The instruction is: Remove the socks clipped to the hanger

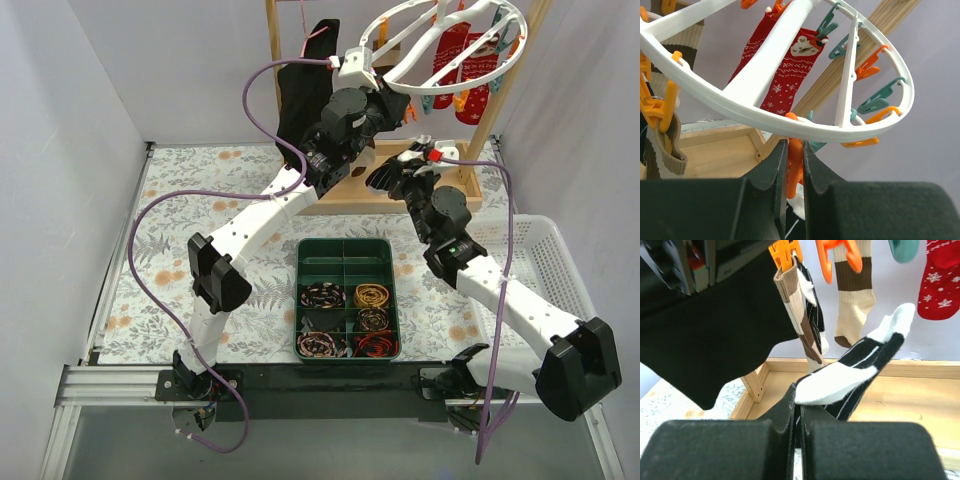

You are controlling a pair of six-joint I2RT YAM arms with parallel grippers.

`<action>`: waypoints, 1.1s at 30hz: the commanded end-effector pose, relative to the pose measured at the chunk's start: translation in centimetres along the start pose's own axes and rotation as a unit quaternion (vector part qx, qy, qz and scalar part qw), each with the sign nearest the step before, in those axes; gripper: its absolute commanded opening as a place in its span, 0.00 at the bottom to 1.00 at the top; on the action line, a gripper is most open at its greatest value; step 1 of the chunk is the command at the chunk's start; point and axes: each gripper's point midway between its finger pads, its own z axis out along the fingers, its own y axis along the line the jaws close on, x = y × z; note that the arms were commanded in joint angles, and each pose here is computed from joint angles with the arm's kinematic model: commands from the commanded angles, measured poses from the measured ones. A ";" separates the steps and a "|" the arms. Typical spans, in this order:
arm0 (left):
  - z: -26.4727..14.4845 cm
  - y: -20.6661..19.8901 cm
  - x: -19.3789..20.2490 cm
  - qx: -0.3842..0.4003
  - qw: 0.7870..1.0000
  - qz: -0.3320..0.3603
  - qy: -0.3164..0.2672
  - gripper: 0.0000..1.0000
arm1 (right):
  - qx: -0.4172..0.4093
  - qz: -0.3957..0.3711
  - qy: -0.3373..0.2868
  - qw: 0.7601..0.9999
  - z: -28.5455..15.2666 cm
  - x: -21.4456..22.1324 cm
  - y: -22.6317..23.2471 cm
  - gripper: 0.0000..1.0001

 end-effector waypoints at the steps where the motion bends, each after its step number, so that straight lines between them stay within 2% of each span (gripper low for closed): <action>1: -2.0 -1.5 -2.9 0.017 1.000 -0.004 -0.008 0.00 | 0.014 0.000 -0.020 1.000 -0.6 -1.9 -0.5 0.01; 6: -2.6 -2.0 -3.1 0.026 1.000 0.000 -0.003 0.00 | 0.059 -0.006 -0.006 0.998 -2.2 -2.4 -2.4 0.01; 9: -2.9 -2.2 -2.6 0.039 0.999 0.006 0.010 0.10 | 0.115 -0.021 0.014 0.993 -3.5 -2.5 -5.1 0.01; 11: -3.2 -2.3 -2.5 0.042 0.999 0.007 0.014 0.23 | 0.136 -0.034 0.026 0.990 -4.5 -2.9 -6.4 0.01; 13: -3.3 -2.5 -2.1 0.052 0.998 0.015 0.022 0.31 | 0.168 -0.051 0.035 0.984 -5.6 -3.4 -8.5 0.01; 15: -3.6 -2.8 -2.2 0.059 0.998 0.017 0.025 0.35 | 0.201 -0.064 0.037 0.977 -6.5 -4.0 -10.7 0.01; 21: -5.7 -3.8 -2.2 0.085 0.995 -0.001 0.049 0.43 | 0.330 -0.063 0.090 0.938 -10.3 -2.7 -18.7 0.01; 22: -6.6 -4.4 -3.4 0.093 0.995 -0.007 0.041 0.45 | 0.361 -0.050 0.095 0.926 -11.3 -2.6 -20.5 0.01; 25: -8.0 -4.9 -3.4 0.107 0.993 -0.018 0.053 0.49 | 0.405 -0.026 0.127 0.905 -13.5 -1.2 -23.0 0.01; 26: -9.1 -5.6 -4.6 0.114 0.992 -0.027 0.048 0.52 | 0.420 -0.024 0.147 0.895 -14.5 -0.2 -23.6 0.01; 28: -10.2 -5.8 -4.0 0.128 0.989 -0.034 0.066 0.55 | 0.450 -0.014 0.161 0.878 -15.8 0.6 -24.6 0.01; 29: -11.2 -6.5 -4.9 0.138 0.987 -0.043 0.063 0.60 | 0.477 0.001 0.180 0.860 -17.4 1.5 -25.4 0.01; 33: -13.3 -7.8 -5.1 0.173 0.980 -0.059 0.083 0.70 | 0.519 0.033 0.218 0.826 -20.3 3.9 -26.2 0.01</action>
